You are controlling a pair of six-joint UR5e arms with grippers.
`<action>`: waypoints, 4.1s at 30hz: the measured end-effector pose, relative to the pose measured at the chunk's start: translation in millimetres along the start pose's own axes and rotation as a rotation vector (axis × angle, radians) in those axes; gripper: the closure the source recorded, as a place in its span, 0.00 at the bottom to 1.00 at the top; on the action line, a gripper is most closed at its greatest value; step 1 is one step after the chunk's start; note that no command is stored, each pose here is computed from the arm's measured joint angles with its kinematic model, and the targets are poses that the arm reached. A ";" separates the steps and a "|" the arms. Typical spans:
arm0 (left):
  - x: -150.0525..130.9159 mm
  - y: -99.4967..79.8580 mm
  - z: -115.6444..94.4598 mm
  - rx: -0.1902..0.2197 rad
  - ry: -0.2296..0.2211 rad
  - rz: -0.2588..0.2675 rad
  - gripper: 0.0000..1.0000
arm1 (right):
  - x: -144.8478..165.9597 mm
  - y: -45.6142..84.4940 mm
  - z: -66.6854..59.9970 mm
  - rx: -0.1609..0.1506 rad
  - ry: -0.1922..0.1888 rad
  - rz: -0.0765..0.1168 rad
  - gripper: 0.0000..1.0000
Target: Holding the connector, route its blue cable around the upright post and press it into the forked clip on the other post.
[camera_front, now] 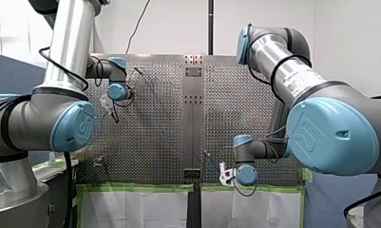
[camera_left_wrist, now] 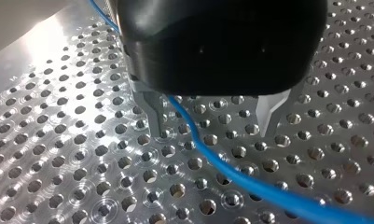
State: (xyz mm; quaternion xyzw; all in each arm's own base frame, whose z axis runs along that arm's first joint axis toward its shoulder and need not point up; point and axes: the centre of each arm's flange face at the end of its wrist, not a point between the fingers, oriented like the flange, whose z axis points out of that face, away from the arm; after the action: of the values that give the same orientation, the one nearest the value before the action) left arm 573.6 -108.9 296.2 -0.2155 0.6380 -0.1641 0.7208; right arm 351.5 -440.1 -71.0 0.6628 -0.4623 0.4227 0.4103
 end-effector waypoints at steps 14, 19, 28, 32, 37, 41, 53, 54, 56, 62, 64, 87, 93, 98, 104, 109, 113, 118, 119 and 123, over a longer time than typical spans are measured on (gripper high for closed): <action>0.6 0.1 -0.8 -0.003 0.004 0.000 0.00 | 27.4 9.9 10.5 0.055 0.053 0.024 1.00; 0.9 0.7 -1.4 -0.011 0.006 0.004 0.00 | 27.0 7.9 10.2 0.078 0.054 0.021 1.00; 1.9 3.0 -3.7 -0.035 0.016 0.009 0.00 | 26.2 -3.1 6.2 0.132 0.057 -0.010 1.00; 1.9 5.5 -5.6 -0.060 0.021 0.007 0.00 | 25.6 -6.4 4.8 0.158 0.056 -0.025 1.00; 1.4 10.3 -8.0 -0.097 0.031 -0.013 0.00 | 24.5 -6.9 3.7 0.164 0.047 -0.038 1.00; 1.6 11.5 -9.2 -0.097 0.051 -0.047 0.00 | 23.6 -6.9 3.0 0.165 0.041 -0.042 1.00; -18.4 15.4 -10.5 -0.080 0.068 -0.163 0.00 | 23.9 -6.9 3.4 0.164 0.044 -0.042 1.00; -19.0 16.8 -10.8 -0.086 0.071 -0.170 0.00 | 24.0 -6.9 3.4 0.164 0.044 -0.042 1.00; -20.1 20.5 -11.7 -0.102 0.076 -0.187 0.00 | 24.0 -6.9 3.5 0.164 0.045 -0.042 1.00; -24.6 31.9 -12.4 -0.156 0.064 -0.234 0.00 | 23.8 -7.1 3.4 0.164 0.045 -0.042 1.00; -26.0 34.7 -12.3 -0.166 0.058 -0.248 0.00 | 23.6 -7.4 3.2 0.165 0.044 -0.042 1.00; -43.0 46.9 -19.7 -0.246 0.049 -0.203 0.00 | 22.3 -12.4 0.5 0.174 0.043 -0.045 1.00; -46.5 45.5 -20.8 -0.247 0.044 -0.186 0.00 | 22.2 -13.6 -0.3 0.176 0.043 -0.046 1.00; -51.7 41.6 -22.1 -0.238 0.038 -0.179 0.00 | 22.2 -14.1 -0.5 0.177 0.042 -0.045 1.00; -56.7 32.0 -28.1 -0.216 0.064 -0.153 0.00 | 21.8 -14.6 -1.0 0.178 0.041 -0.047 1.00; -60.4 25.1 -36.1 -0.210 0.095 -0.130 0.00 | 21.8 -15.1 -1.2 0.179 0.041 -0.047 1.00; -64.1 20.7 -48.3 -0.209 0.122 -0.130 0.00 | 21.9 -15.5 -1.3 0.180 0.041 -0.046 1.00; -70.8 12.2 -62.1 -0.184 0.144 -0.138 0.00 | 22.1 -16.1 -1.5 0.181 0.042 -0.046 1.00; -71.7 11.2 -64.2 -0.181 0.149 -0.139 0.00 | 22.1 -16.1 -1.6 0.181 0.042 -0.045 1.00; -71.8 9.9 -69.5 -0.173 0.174 -0.142 0.00 | 21.8 -16.7 -2.1 0.182 0.040 -0.046 1.00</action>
State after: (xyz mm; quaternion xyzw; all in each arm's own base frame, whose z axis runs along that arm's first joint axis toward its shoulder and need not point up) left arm 494.9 -70.8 345.6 -0.3064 0.6929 -0.1769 0.6283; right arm 371.8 -439.9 -52.4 0.6993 -0.3982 0.4665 0.3670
